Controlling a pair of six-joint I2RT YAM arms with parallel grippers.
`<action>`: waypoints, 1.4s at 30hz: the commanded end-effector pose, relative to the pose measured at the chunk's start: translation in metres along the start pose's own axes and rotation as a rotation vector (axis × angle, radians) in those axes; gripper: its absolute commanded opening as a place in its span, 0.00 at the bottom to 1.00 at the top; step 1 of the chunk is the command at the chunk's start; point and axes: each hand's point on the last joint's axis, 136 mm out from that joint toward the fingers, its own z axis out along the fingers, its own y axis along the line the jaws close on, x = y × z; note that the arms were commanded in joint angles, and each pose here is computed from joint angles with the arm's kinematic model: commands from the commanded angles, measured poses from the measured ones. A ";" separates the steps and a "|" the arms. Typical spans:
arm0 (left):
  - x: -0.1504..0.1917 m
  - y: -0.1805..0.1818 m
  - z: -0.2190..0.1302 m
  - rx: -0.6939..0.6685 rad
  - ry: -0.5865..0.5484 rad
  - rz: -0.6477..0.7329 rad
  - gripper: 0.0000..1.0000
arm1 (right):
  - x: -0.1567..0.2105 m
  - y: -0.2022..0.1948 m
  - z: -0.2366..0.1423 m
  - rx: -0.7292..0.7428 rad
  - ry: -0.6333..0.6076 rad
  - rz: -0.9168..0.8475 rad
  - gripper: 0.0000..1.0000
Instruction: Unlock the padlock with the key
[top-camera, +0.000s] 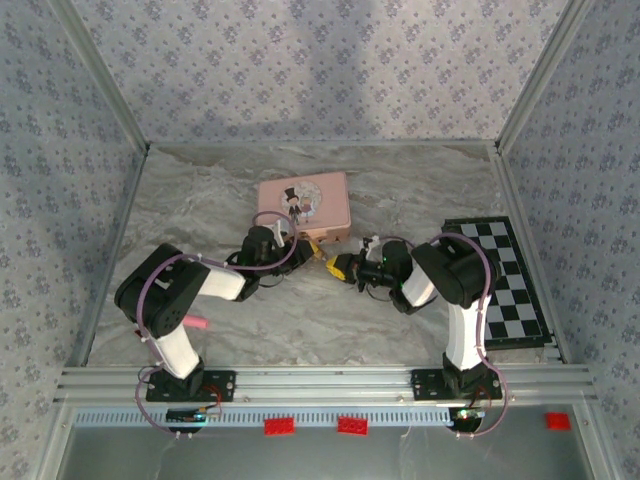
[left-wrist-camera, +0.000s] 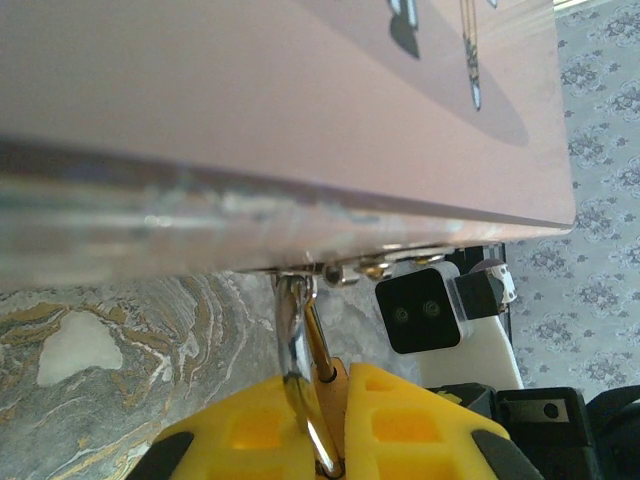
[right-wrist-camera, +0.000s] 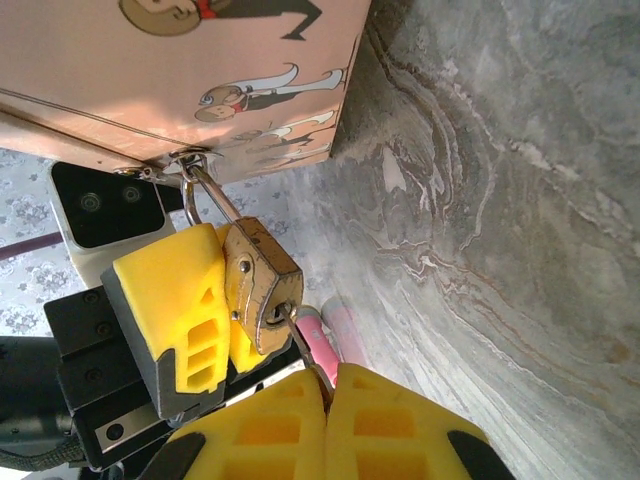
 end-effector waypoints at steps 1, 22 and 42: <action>0.045 -0.049 0.004 0.182 0.226 0.023 0.00 | -0.017 0.027 0.003 -0.079 -0.031 -0.053 0.00; 0.045 -0.047 0.009 0.174 0.219 0.019 0.05 | -0.010 0.021 0.012 -0.066 -0.015 -0.053 0.00; 0.031 -0.009 -0.003 0.036 0.061 -0.035 0.47 | 0.025 -0.004 0.014 0.012 -0.052 -0.091 0.00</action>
